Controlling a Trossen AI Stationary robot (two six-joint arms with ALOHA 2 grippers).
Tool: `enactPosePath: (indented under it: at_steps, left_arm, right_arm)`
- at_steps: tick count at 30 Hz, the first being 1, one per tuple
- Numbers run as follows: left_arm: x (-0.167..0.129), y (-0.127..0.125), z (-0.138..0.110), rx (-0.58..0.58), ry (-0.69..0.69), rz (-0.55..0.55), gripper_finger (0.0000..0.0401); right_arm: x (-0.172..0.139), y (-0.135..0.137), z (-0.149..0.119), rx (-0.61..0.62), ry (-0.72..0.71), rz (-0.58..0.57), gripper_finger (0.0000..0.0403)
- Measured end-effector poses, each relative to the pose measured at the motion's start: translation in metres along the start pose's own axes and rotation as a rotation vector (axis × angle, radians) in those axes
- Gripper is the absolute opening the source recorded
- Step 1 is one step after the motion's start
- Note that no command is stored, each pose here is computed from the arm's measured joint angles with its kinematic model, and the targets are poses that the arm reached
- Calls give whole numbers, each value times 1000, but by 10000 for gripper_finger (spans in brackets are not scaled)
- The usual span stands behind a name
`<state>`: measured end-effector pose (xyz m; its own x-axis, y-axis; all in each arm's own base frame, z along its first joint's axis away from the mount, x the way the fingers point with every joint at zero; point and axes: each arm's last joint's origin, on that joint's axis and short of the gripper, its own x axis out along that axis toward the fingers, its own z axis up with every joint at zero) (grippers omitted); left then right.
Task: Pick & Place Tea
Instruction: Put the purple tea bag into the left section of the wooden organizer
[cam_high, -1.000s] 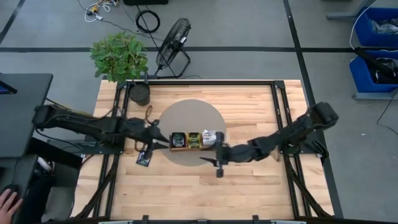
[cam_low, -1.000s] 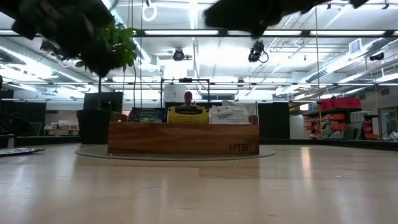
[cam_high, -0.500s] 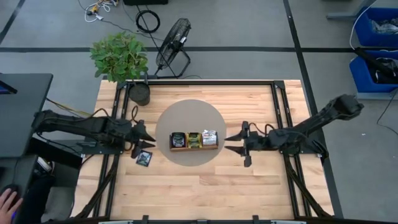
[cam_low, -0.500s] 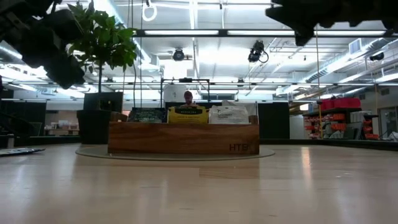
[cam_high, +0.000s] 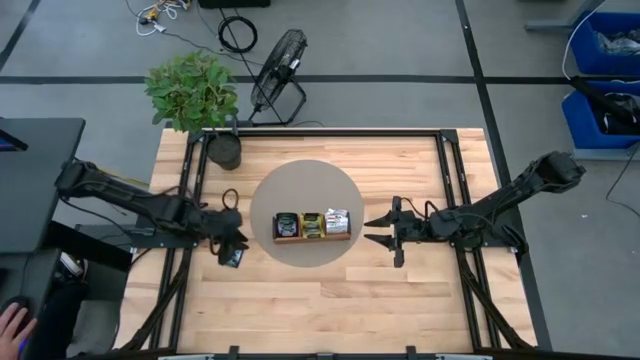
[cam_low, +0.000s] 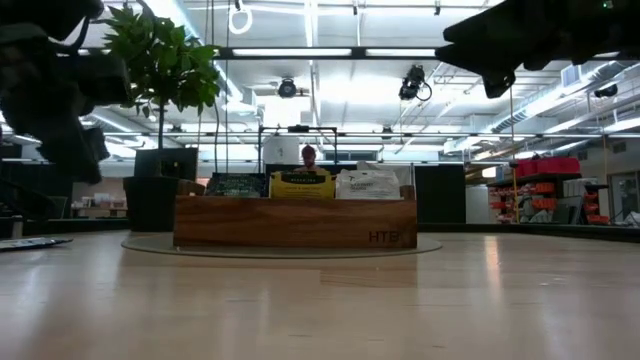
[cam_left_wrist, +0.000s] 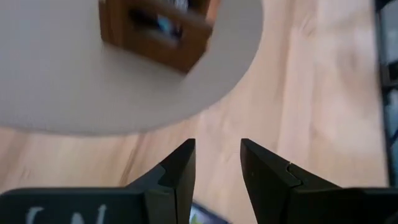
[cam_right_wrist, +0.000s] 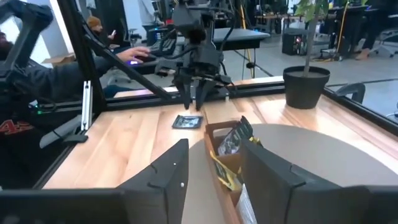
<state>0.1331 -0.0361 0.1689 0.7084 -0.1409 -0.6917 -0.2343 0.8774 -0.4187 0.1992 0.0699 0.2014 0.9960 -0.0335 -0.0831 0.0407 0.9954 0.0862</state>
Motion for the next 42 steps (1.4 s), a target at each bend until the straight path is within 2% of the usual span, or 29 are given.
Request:
enactPosePath:
  at_steps: [2,7,11,13,19,23,25,28,33,37,42]
  left_arm:
    - [5,0,-3,-6,40,19,130]
    - [13,1,-8,-112,143,29,130]
    - [18,7,-15,-273,236,111,130]
    - [20,8,-15,-308,252,123,130]
    - [18,6,-10,-284,216,129,130]
    - [14,11,-11,-292,200,256,130]
    - [14,11,-11,-276,189,272,130]
    - [12,14,-14,-265,224,310,130]
    - [7,18,-26,-356,400,337,124]
    - [6,18,-27,-369,403,343,120]
    - [7,20,-25,-329,352,388,119]
  right_arm:
    - [0,0,-1,-4,7,-1,153]
    - [0,0,-3,6,24,-3,153]
    - [0,0,-3,2,33,-4,153]
    - [0,0,-4,-2,34,-4,153]
    - [0,0,-4,-11,39,-5,153]
    - [0,0,-5,-9,46,-5,153]
    - [0,-1,-5,-12,50,-6,153]
    - [0,-1,-5,-11,49,-6,153]
    - [0,-1,-5,-8,52,-6,153]
    - [0,-1,-5,-8,52,-7,153]
    - [0,-1,-5,-10,53,-9,153]
